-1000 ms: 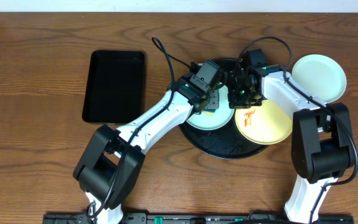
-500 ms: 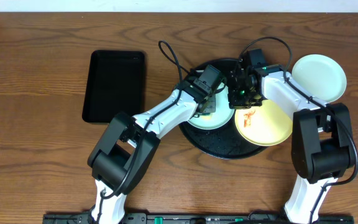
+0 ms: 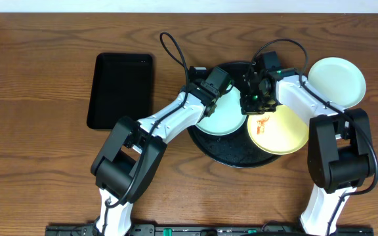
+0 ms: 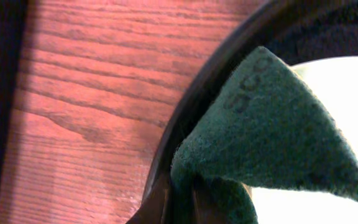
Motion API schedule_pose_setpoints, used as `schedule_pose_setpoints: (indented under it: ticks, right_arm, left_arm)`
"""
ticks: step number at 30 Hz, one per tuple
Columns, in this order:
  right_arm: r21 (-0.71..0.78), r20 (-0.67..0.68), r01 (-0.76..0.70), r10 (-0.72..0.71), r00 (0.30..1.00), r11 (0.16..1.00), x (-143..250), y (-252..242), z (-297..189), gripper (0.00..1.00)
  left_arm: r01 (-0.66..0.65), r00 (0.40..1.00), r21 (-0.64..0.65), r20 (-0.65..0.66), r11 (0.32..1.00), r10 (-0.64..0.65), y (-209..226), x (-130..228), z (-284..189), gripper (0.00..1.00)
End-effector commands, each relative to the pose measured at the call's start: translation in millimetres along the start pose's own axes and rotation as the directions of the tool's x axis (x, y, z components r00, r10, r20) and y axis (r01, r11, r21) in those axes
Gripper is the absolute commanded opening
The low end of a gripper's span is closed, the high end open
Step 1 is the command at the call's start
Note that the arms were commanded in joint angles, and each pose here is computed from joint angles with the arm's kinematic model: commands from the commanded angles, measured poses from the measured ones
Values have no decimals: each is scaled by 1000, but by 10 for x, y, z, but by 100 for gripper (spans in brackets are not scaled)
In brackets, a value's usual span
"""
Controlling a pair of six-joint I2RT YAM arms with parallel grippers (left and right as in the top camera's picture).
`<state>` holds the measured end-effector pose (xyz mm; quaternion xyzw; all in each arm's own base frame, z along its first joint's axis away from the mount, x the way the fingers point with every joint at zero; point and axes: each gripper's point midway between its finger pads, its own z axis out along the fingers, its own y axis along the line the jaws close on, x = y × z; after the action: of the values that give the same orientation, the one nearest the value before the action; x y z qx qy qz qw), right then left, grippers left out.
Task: Clean dirty plates on tray and stack at the side
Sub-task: 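Keep wiping the green plate's sauce with the sponge, left gripper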
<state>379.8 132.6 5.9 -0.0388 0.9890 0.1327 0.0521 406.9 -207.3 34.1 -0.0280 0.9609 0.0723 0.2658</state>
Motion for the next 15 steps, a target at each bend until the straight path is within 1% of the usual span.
schedule_pose_setpoints:
  ticks: [1, 4, 7, 10, 12, 15]
  right_arm:
    - [101, -22, 4, -2, 1000, 995, 94, -252, 13, 1]
    - [101, -22, 4, -2, 1000, 995, 94, -252, 13, 1]
    - [101, -21, 4, -2, 1000, 995, 93, -252, 13, 1]
    - [101, -22, 4, -2, 1000, 995, 94, -252, 13, 1]
    - [101, -22, 4, -2, 1000, 995, 94, -252, 13, 1]
    - [101, -21, 4, -1, 1000, 995, 93, -252, 13, 1]
  left_arm:
    - [63, 989, -169, 144, 984, -39, 488, -393, -100, 7]
    - [81, 987, -69, 143, 994, -71, 351, -458, -231, 7]
    - [83, 992, 92, 84, 992, -91, 103, -425, -343, 8]
    - [80, 997, 253, -7, 964, -81, -178, -308, -422, 7]
    - [84, 996, 336, -69, 938, -65, -328, -202, -461, 7]
    - [119, 988, 396, -140, 910, -68, -446, -68, -493, 7]
